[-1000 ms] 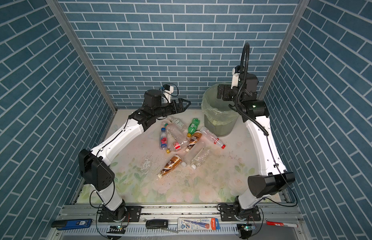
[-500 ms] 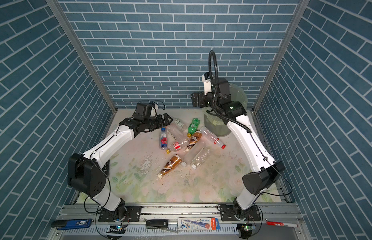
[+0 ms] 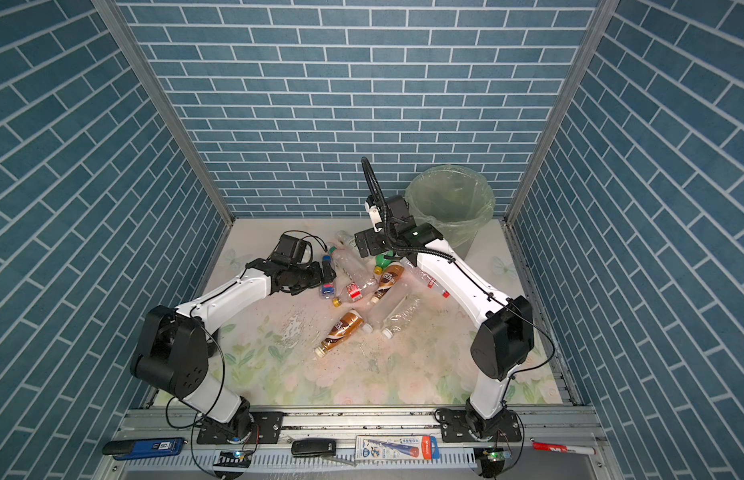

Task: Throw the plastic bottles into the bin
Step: 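Grasp the blue-capped FIJI bottle with the left gripper while the right gripper returns toward it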

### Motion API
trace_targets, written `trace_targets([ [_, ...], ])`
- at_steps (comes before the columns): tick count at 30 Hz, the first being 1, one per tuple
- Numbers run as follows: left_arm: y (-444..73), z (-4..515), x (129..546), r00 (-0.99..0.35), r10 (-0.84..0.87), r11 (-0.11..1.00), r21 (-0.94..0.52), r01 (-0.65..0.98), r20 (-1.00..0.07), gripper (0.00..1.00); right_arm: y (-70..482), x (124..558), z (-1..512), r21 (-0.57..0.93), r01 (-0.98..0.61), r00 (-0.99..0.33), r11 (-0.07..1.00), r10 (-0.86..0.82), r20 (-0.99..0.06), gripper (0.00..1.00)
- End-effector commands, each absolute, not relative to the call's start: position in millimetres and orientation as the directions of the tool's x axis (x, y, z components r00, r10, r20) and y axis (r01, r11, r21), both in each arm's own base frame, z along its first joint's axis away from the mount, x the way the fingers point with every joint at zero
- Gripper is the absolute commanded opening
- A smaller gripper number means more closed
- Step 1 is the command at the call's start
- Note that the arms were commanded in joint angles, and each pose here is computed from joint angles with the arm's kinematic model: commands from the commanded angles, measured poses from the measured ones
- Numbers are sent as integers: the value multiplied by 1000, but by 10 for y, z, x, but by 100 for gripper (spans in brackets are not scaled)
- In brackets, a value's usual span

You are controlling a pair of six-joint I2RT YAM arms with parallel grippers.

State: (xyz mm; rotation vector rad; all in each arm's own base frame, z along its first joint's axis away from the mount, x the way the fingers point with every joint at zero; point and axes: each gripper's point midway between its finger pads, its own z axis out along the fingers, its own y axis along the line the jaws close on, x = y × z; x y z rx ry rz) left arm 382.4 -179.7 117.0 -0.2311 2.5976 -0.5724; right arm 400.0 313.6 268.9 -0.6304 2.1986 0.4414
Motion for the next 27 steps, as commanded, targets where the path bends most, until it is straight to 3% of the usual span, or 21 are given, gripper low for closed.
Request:
trace_targets([
  [1, -1762, 1006, 3882, -877, -226, 928, -368, -61, -424, 99, 3178, 3976, 2630, 148, -567, -577, 811, -262, -774, 99],
  [19, -1786, 652, 4069, -884, -118, 986, -161, -50, -452, 90, 3140, 3909, 2517, 167, -564, -591, 808, -255, -765, 99],
  [27, -1745, 541, 4121, -890, -89, 994, -103, -47, -448, 78, 3021, 3948, 2593, 195, -536, -596, 821, -205, -777, 99],
])
